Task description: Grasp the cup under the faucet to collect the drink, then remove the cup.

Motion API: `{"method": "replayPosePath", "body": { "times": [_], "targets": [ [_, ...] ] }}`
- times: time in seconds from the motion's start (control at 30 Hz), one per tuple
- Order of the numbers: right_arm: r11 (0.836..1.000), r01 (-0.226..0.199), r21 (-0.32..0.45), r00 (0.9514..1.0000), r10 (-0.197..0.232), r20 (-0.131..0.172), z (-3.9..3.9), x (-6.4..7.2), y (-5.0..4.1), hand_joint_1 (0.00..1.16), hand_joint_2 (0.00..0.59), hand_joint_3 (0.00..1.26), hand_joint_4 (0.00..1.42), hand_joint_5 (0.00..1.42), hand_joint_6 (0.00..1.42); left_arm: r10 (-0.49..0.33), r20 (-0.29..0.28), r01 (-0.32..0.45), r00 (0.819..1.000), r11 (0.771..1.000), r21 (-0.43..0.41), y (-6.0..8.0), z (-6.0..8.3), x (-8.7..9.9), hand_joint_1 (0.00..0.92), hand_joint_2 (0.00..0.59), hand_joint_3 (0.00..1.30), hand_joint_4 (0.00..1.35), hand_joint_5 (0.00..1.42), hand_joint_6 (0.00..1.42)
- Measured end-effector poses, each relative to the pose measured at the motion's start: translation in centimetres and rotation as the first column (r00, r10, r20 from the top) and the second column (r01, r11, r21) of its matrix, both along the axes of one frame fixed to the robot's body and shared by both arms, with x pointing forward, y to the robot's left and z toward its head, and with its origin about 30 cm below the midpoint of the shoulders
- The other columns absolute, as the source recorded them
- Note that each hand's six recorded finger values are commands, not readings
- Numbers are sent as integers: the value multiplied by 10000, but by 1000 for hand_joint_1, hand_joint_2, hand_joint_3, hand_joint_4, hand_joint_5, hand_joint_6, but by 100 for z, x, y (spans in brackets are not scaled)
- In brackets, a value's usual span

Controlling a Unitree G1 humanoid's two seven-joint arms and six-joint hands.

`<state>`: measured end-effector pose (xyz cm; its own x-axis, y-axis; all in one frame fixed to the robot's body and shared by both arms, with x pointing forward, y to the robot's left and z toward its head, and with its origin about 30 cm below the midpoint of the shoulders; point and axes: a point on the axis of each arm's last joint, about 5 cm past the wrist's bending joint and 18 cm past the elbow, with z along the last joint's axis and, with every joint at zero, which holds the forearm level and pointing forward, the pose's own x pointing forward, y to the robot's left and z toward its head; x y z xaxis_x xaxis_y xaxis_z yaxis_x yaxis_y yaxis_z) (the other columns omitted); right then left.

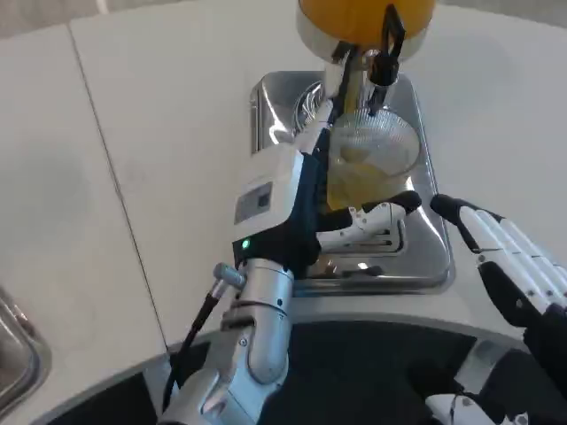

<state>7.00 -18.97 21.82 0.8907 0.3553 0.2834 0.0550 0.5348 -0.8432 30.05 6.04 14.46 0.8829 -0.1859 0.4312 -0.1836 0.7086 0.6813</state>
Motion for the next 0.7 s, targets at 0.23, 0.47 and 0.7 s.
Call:
{"method": "replayPosePath", "body": {
  "times": [0.23,0.47,0.7],
  "targets": [
    [9994,315,127,9994,-314,-107,13,33,-19,371,397,4,0,0,83,-117,362,117,9993,9999,1,-213,-43,-83,448,42,408,511,863,1085],
    [9972,750,57,9971,-749,-106,27,34,-62,374,397,4,0,0,99,80,621,-50,9980,9989,-473,-393,-94,-178,538,68,995,1185,1396,1424],
    [9953,971,53,9952,-971,-131,41,71,-66,379,393,0,0,0,102,456,772,-353,9960,9910,-1292,-369,-115,-192,611,40,1087,1251,1424,1424]
  ]
}}
